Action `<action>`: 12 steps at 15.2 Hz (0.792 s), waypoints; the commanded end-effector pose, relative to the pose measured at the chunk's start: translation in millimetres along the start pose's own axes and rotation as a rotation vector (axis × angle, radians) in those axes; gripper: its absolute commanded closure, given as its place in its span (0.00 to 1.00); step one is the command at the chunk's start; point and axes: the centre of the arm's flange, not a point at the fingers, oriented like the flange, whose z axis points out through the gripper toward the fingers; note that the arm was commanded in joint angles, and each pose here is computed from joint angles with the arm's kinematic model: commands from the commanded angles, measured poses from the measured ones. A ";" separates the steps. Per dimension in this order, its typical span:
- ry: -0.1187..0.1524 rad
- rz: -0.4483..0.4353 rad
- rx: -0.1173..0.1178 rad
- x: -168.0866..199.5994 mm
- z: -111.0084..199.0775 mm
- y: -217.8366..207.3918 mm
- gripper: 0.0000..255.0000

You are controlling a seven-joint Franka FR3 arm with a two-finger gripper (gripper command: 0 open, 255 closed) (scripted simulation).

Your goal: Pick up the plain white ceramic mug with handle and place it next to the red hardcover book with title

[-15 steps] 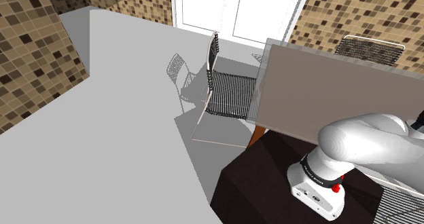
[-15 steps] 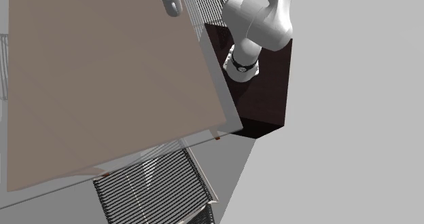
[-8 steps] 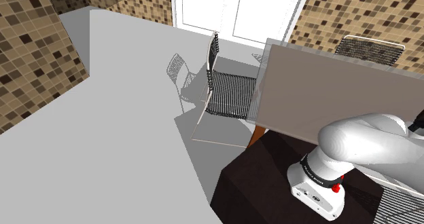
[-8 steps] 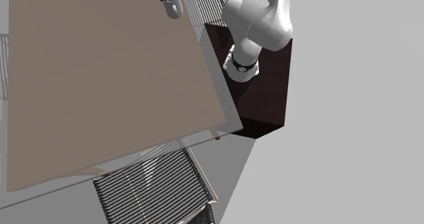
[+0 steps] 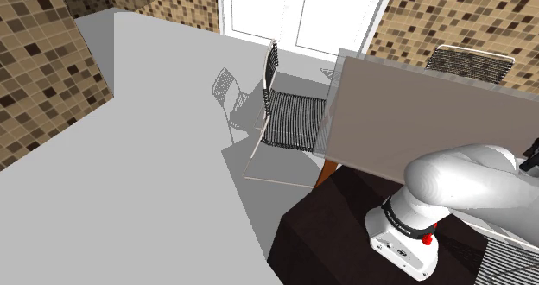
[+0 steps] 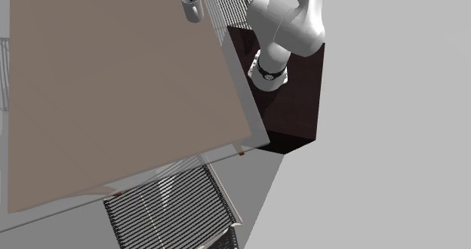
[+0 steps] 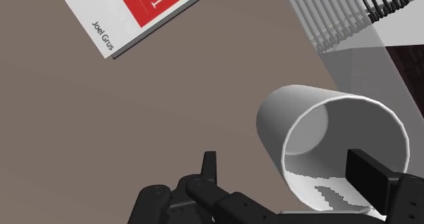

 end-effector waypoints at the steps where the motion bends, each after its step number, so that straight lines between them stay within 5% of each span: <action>1: 0.000 0.000 0.000 0.0 -13.2 0.0 0.00; 4: 0.000 0.000 0.000 0.0 -50.0 0.0 0.00; 12: 0.000 0.000 0.000 0.0 -50.0 0.0 0.00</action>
